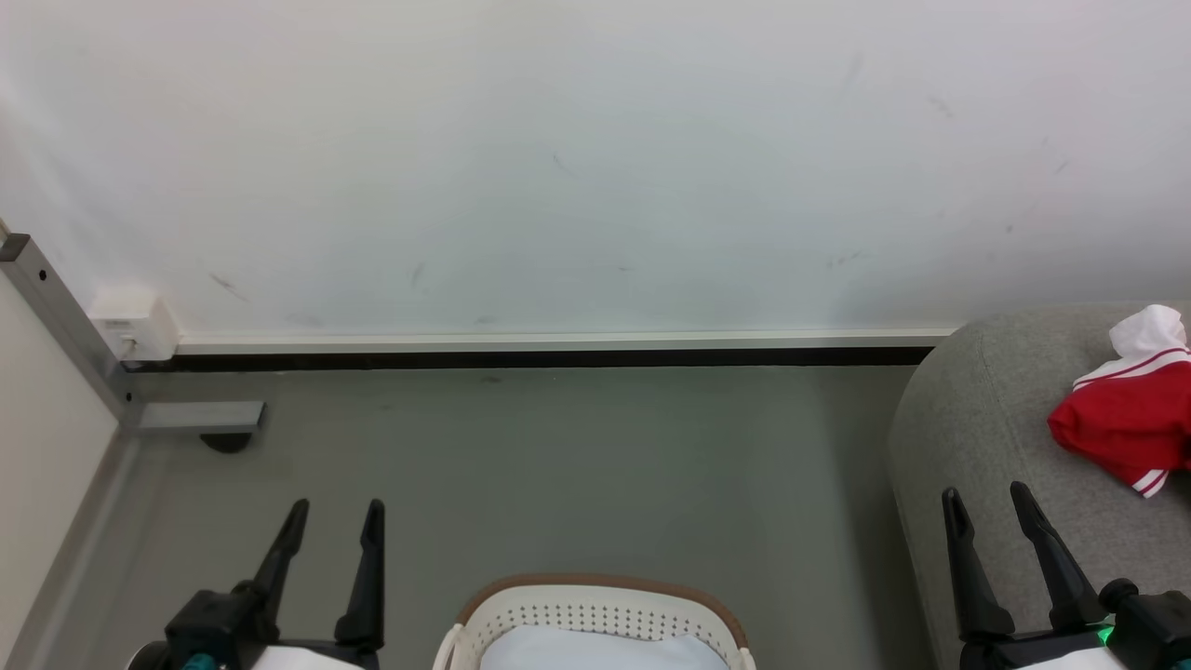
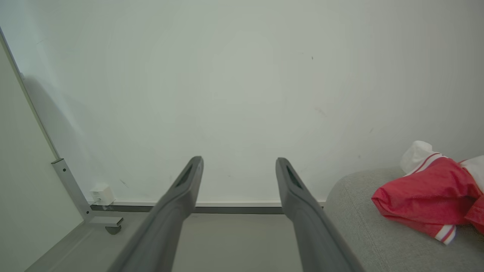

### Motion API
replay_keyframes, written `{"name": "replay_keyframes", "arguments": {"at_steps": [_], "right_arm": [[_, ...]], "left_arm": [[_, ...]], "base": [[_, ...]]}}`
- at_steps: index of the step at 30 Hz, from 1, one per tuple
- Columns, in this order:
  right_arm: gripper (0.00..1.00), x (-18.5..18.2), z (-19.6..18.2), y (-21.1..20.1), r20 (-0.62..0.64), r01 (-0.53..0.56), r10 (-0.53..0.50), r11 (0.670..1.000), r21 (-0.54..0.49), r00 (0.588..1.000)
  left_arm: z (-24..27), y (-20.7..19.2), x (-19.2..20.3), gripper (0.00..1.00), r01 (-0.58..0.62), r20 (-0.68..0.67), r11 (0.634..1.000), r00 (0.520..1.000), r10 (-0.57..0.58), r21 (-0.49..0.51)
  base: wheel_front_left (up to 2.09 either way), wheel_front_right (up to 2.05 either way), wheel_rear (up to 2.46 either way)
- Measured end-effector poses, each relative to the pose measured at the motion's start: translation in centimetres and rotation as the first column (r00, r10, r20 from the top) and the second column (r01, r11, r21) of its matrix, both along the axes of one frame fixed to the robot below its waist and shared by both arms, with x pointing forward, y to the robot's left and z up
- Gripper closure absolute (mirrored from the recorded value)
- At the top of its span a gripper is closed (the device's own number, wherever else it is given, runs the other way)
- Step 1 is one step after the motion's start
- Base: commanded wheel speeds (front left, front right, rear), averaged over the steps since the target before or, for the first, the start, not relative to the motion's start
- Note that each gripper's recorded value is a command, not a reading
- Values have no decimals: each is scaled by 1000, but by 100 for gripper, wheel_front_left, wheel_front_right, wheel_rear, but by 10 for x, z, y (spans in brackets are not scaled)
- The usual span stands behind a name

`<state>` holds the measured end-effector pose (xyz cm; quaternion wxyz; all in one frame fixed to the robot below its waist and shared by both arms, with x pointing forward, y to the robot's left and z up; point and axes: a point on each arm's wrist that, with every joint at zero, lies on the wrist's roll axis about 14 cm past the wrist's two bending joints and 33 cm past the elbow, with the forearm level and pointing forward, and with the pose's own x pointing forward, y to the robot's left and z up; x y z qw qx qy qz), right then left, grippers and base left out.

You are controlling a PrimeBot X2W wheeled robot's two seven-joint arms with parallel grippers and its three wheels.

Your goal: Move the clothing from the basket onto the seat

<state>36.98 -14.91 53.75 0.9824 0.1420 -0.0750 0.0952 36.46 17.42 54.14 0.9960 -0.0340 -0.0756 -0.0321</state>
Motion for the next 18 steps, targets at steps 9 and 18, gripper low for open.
{"name": "replay_keyframes", "arguments": {"at_steps": [9,18], "right_arm": [[100,1,-1,3,-8,-6,6,1000,1,1000],[100,-5,-25,2,-96,1,5,999,53,995]], "left_arm": [[-4,0,0,100,0,-7,1000,1000,0,-17],[-31,-5,-7,100,-11,-104,995,995,1,-98]], "base": [[0,0,0],[0,0,0]]}}
